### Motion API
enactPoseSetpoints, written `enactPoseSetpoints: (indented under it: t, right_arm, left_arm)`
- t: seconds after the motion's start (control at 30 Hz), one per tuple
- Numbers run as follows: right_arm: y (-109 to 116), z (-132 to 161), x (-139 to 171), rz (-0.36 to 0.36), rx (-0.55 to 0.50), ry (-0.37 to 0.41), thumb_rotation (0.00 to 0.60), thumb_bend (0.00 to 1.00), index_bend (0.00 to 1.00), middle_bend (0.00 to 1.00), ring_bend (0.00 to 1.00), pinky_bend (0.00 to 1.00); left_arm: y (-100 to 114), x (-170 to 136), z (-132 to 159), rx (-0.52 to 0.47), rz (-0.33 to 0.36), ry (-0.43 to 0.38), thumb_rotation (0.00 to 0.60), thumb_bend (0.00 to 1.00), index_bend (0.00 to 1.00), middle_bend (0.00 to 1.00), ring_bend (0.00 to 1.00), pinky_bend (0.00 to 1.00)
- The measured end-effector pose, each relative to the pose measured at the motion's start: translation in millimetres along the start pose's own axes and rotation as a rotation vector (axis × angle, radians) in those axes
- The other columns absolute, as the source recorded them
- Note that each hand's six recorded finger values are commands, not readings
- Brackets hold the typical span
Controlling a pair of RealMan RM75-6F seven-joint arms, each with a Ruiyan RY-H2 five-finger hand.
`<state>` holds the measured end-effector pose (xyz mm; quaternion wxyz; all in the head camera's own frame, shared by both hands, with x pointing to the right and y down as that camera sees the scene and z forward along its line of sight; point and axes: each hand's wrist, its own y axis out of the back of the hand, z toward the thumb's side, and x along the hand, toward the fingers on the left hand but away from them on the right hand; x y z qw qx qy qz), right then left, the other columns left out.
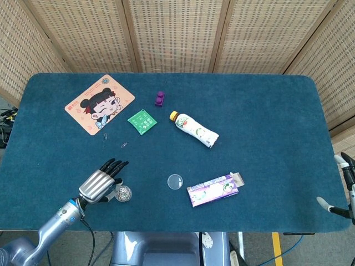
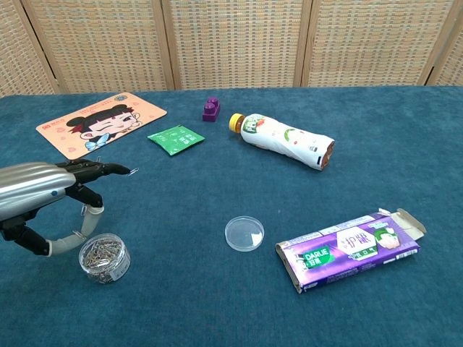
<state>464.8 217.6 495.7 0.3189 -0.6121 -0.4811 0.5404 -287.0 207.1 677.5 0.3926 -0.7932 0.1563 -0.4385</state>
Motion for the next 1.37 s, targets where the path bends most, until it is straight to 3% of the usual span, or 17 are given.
enactPoseSetpoints:
  t: [0.2, 0.33, 0.47, 0.57, 0.73, 0.93, 1.17, 1.37]
  right_arm:
    - [0, 1, 1, 0.000, 0.002, 0.004, 0.600, 0.00, 0.01, 0.00, 0.00, 0.00]
    - [-1, 2, 1, 0.002, 0.005, 0.007, 0.600, 0.00, 0.01, 0.00, 0.00, 0.00]
    - [-1, 2, 1, 0.002, 0.005, 0.006, 0.600, 0.00, 0.01, 0.00, 0.00, 0.00]
    - [-1, 2, 0, 0.001, 0.003, 0.006, 0.600, 0.00, 0.01, 0.00, 0.00, 0.00]
    - [0, 1, 1, -0.001, 0.000, 0.006, 0.600, 0.00, 0.01, 0.00, 0.00, 0.00]
    - [1, 2, 2, -0.003, -0.002, 0.007, 0.600, 0.00, 0.01, 0.00, 0.00, 0.00]
    - [1, 2, 2, -0.003, -0.003, 0.009, 0.600, 0.00, 0.01, 0.00, 0.00, 0.00]
    - [0, 4, 3, 0.000, 0.002, 0.014, 0.600, 0.00, 0.01, 0.00, 0.00, 0.00]
  left_arm:
    - [-3, 2, 1, 0.012, -0.012, 0.011, 0.600, 0.51, 0.66, 0.00, 0.00, 0.00]
    - [-7, 3, 4, 0.006, -0.033, 0.010, 0.600, 0.50, 0.47, 0.00, 0.00, 0.00]
    - [-7, 4, 6, -0.011, -0.032, 0.004, 0.600, 0.36, 0.20, 0.00, 0.00, 0.00]
    - [-6, 4, 7, -0.027, -0.023, -0.004, 0.600, 0.31, 0.10, 0.00, 0.00, 0.00]
    - [3, 3, 6, -0.060, 0.013, -0.018, 0.600, 0.29, 0.06, 0.00, 0.00, 0.00]
    - [28, -8, -9, -0.092, 0.100, -0.003, 0.600, 0.26, 0.05, 0.00, 0.00, 0.00]
    - [62, -42, -55, -0.137, 0.236, 0.175, 0.600, 0.01, 0.00, 0.00, 0.00, 0.00]
    - [68, -111, -94, -0.129, 0.339, 0.474, 0.600, 0.00, 0.00, 0.00, 0.00, 0.00]
